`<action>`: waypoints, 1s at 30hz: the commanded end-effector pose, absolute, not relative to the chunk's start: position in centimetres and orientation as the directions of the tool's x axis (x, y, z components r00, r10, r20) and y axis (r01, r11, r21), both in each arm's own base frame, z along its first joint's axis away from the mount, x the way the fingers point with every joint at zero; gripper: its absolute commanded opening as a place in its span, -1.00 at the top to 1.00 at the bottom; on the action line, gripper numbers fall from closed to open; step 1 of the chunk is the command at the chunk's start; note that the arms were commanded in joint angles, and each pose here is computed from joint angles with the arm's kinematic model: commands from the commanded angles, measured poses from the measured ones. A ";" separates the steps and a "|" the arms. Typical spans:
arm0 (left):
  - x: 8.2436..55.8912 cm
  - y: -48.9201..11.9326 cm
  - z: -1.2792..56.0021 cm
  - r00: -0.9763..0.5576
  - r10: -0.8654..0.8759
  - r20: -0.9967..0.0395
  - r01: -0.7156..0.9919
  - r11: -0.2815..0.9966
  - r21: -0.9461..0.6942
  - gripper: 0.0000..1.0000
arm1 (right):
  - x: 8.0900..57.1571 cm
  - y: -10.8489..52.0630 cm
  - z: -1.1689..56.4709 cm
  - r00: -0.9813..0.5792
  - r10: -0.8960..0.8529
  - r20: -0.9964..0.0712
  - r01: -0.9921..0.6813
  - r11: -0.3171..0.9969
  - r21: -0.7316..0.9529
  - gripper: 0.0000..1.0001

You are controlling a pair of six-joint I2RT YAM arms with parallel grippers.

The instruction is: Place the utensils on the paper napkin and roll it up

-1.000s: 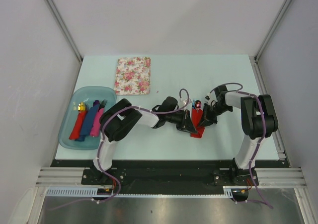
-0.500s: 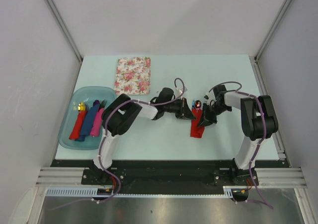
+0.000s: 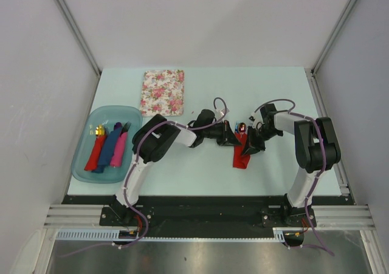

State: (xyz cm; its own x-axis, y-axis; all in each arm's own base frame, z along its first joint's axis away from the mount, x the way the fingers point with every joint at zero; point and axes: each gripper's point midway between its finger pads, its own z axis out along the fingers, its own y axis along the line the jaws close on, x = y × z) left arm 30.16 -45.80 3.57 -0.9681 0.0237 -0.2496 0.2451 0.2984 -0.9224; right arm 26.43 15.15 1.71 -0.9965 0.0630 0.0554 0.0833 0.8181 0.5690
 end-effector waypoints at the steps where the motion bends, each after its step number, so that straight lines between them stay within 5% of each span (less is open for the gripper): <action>1: 31.6 -46.3 3.7 -0.966 -0.023 -0.259 0.241 0.289 -0.926 0.85 | 27.0 14.3 1.4 -0.999 0.038 -0.023 0.021 0.854 0.519 1.00; 16: 31.5 -45.5 1.1 -0.978 -0.036 -0.205 0.181 0.341 -0.923 0.92 | 27.7 17.3 7.4 -0.985 0.058 -0.162 -0.070 0.725 0.685 1.00; 30: 31.5 -45.4 1.1 -0.978 -0.027 -0.207 0.185 0.350 -0.918 0.95 | 27.2 19.2 3.9 -0.996 0.024 -0.091 -0.047 0.719 0.693 1.00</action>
State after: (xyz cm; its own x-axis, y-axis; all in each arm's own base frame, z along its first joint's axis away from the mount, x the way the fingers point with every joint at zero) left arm 30.56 -45.68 2.23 -0.9792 -0.0049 -0.2031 0.1912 0.3157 -0.9294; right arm 26.64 18.42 4.57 -0.9966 0.0273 -0.0775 -0.0323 0.7366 0.6756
